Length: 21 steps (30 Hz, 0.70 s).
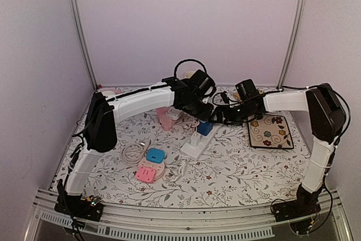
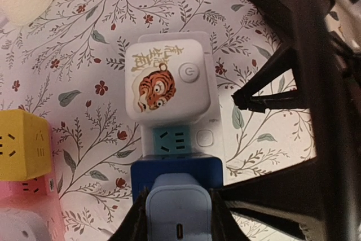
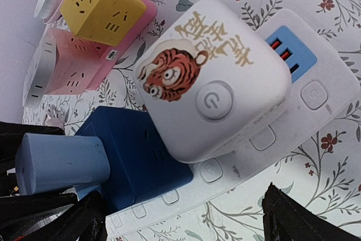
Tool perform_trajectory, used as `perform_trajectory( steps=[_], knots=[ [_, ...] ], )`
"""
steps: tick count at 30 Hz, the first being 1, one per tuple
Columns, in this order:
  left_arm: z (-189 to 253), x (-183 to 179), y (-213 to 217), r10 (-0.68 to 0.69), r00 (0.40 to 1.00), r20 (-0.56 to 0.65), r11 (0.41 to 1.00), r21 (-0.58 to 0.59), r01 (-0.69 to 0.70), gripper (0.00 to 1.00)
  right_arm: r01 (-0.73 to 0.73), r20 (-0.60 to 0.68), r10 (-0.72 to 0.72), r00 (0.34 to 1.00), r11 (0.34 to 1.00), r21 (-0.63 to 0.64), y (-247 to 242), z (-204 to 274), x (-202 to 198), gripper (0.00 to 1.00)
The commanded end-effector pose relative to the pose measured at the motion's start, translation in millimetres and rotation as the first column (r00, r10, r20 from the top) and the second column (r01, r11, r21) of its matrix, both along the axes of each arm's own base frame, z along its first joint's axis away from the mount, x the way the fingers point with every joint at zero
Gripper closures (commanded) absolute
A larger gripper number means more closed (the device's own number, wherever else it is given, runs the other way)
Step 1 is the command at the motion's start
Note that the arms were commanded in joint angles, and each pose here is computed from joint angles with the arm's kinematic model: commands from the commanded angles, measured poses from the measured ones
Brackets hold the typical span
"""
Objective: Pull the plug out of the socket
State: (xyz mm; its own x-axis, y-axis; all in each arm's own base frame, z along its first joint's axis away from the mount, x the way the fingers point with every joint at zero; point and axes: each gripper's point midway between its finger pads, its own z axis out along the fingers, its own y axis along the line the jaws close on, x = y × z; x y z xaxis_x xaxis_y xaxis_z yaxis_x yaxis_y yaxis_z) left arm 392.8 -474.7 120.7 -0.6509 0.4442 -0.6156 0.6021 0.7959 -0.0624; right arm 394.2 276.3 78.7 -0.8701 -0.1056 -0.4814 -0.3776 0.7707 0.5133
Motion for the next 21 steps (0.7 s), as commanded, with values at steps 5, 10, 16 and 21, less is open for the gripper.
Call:
perform_trajectory(
  steps=[5, 10, 16, 21],
  knots=[
    [42.1, 15.6, -10.0, -0.03, 0.994, 0.108, 0.995, -0.09, 0.04, 1.0, 0.075, -0.052, -0.079, 0.995, 0.994, -0.084, -5.0, -30.5, 7.6, 0.01],
    [66.8, 20.9, -8.8, -0.033, 0.987, 0.155, 0.987, -0.153, 0.057, 1.0, 0.096, -0.066, -0.109, 0.992, 0.98, -0.174, -18.0, -44.4, 7.9, 0.01],
    [83.3, 26.6, 1.0, 0.009, 0.981, 0.192, 0.975, -0.221, 0.034, 1.0, 0.107, -0.09, -0.134, 0.987, 0.961, -0.254, -28.6, -56.0, 8.5, 0.01],
    [91.5, 31.8, 9.0, 0.018, 0.982, 0.188, 0.964, -0.263, 0.033, 1.0, 0.108, -0.09, -0.138, 0.986, 0.954, -0.28, -31.9, -57.5, 8.4, 0.01]
  ],
)
